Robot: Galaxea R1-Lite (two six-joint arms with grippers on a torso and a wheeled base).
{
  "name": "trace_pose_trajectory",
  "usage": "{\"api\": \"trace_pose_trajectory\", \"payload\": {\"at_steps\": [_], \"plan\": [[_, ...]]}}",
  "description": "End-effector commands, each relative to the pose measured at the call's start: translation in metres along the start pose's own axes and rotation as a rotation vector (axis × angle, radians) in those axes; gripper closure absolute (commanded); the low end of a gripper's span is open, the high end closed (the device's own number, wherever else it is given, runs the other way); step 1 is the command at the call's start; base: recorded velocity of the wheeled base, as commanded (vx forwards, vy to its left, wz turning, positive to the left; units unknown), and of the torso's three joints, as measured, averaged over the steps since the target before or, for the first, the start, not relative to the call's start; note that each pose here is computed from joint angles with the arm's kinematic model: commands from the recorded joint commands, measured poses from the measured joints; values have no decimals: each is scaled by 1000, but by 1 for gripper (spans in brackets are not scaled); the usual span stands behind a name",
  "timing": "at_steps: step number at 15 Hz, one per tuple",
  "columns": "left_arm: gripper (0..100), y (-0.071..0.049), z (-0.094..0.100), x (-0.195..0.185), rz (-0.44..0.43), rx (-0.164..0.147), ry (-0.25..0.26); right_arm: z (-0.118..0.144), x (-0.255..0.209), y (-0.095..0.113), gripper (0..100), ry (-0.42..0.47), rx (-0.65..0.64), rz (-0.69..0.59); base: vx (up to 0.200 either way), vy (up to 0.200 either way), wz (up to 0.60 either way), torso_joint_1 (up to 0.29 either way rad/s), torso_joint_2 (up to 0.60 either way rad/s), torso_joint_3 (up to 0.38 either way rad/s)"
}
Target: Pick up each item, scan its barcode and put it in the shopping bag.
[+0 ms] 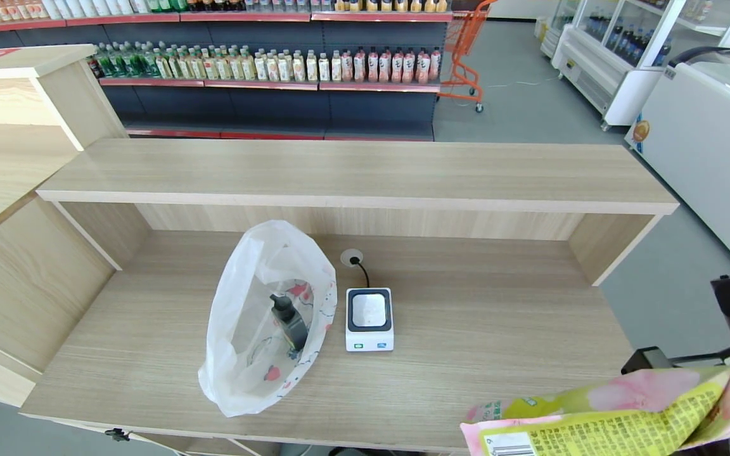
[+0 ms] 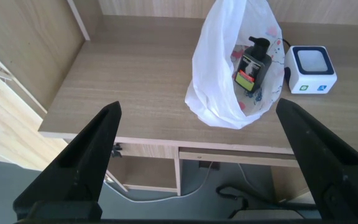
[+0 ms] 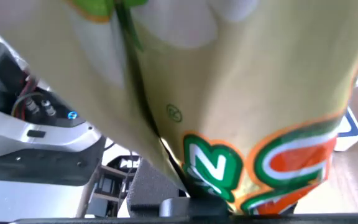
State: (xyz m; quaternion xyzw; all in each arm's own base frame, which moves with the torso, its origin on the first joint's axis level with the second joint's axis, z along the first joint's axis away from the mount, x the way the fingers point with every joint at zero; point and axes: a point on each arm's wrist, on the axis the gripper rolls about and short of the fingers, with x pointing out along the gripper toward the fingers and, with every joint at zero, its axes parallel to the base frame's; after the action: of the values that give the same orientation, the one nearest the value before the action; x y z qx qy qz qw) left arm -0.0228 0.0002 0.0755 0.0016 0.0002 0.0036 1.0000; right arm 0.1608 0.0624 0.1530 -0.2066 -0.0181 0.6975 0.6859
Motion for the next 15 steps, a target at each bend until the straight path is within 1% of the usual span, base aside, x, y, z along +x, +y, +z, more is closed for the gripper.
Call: {"api": "trace_pose_trajectory", "payload": {"at_steps": [1, 3, 5, 15], "plan": [[0, 0, 0, 0, 0, 0, 1, -3, 2, 4, 100, 2, 9, 18, 0, 0, 0, 0, 0, 0], [0, 0, 0, 0, 0, 0, 0, -5, 1, 8, 100, 12, 21, 32, 0, 0, 0, 0, 0, 0], [0, 0, 0, 0, 0, 0, 1, -6, 2, 8, 100, 9, -30, 38, 0, 0, 0, 0, 0, 0], [0, 0, 0, 0, 0, 0, 0, -7, 0, 7, 100, 14, -25, 28, 0, 0, 0, 0, 0, 0]]}}
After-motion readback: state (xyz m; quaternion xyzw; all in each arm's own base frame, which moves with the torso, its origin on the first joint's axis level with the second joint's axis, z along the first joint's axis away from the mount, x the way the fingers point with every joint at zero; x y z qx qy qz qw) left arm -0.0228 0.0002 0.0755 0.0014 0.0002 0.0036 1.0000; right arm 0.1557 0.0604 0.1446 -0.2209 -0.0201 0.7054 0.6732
